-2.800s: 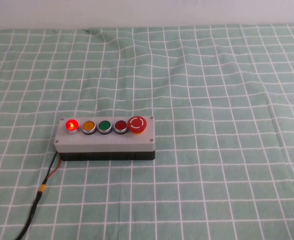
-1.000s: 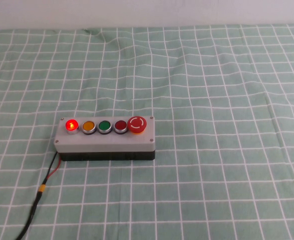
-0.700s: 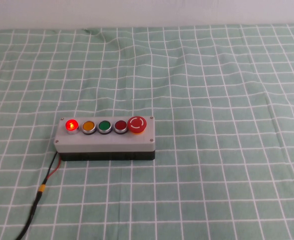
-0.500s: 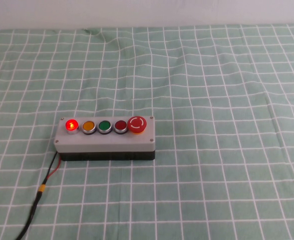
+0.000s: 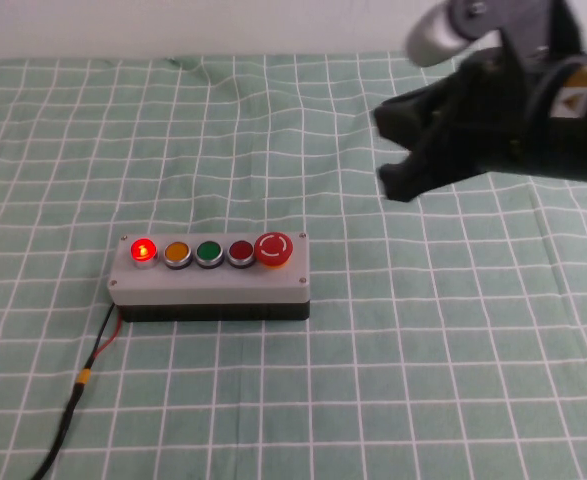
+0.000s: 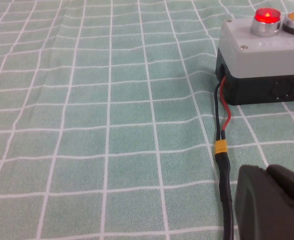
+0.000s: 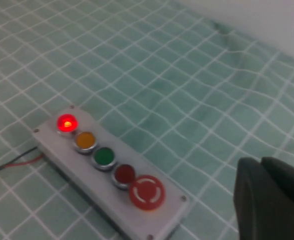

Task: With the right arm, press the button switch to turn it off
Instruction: Press the button to turn off

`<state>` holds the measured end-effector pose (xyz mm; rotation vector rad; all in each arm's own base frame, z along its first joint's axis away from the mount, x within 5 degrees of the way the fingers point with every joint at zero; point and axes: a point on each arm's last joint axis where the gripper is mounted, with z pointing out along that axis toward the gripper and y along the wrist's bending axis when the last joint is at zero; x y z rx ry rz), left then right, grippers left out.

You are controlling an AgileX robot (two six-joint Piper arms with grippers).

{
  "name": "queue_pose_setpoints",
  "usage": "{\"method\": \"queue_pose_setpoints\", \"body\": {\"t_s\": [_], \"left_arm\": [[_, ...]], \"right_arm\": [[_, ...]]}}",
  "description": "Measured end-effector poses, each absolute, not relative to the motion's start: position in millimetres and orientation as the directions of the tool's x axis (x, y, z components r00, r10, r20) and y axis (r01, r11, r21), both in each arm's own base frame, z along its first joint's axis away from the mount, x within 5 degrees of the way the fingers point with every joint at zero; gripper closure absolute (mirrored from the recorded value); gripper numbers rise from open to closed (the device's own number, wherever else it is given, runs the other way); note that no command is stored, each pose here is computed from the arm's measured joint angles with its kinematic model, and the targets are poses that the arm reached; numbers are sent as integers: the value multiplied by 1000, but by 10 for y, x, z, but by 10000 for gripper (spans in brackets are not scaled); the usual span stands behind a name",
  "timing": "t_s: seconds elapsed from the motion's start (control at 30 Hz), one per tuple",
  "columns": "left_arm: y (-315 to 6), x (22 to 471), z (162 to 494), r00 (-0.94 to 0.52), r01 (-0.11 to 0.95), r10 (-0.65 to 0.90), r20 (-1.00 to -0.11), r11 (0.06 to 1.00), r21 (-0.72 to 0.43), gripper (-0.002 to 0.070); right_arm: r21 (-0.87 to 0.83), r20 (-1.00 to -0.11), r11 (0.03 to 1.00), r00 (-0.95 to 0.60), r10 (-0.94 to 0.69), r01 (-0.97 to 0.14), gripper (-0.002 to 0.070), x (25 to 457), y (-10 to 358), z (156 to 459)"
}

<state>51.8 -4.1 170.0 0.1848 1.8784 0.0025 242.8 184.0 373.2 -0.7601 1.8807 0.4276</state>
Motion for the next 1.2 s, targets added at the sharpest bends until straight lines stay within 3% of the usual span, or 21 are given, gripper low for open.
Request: {"method": "queue_pose_setpoints", "body": {"t_s": [0.3, 0.5, 0.73, 1.0, 1.2], "left_arm": [[-41, 518, 1700, -299, 126, 129, -946, 987, 95, 678], [-41, 518, 1700, -299, 126, 129, -946, 987, 95, 678], [-41, 518, 1700, -299, 126, 129, -946, 987, 95, 678], [-41, 518, 1700, -299, 126, 129, -946, 987, 95, 678], [-41, 518, 1700, -299, 126, 129, -946, 987, 95, 678]], "right_arm": [[13, -882, 621, -302, -363, -784, 692, 2826, 2951, 3415], [-2, -885, 562, -259, -386, -827, 692, 2977, 3492, 3242], [33, -884, 548, -281, -374, -836, 692, 3131, 3827, 3007], [52, -819, 559, -355, -450, -827, 692, 3337, 4060, 2190], [64, -826, 554, -356, -437, -830, 692, 3339, 4079, 2285]]}}
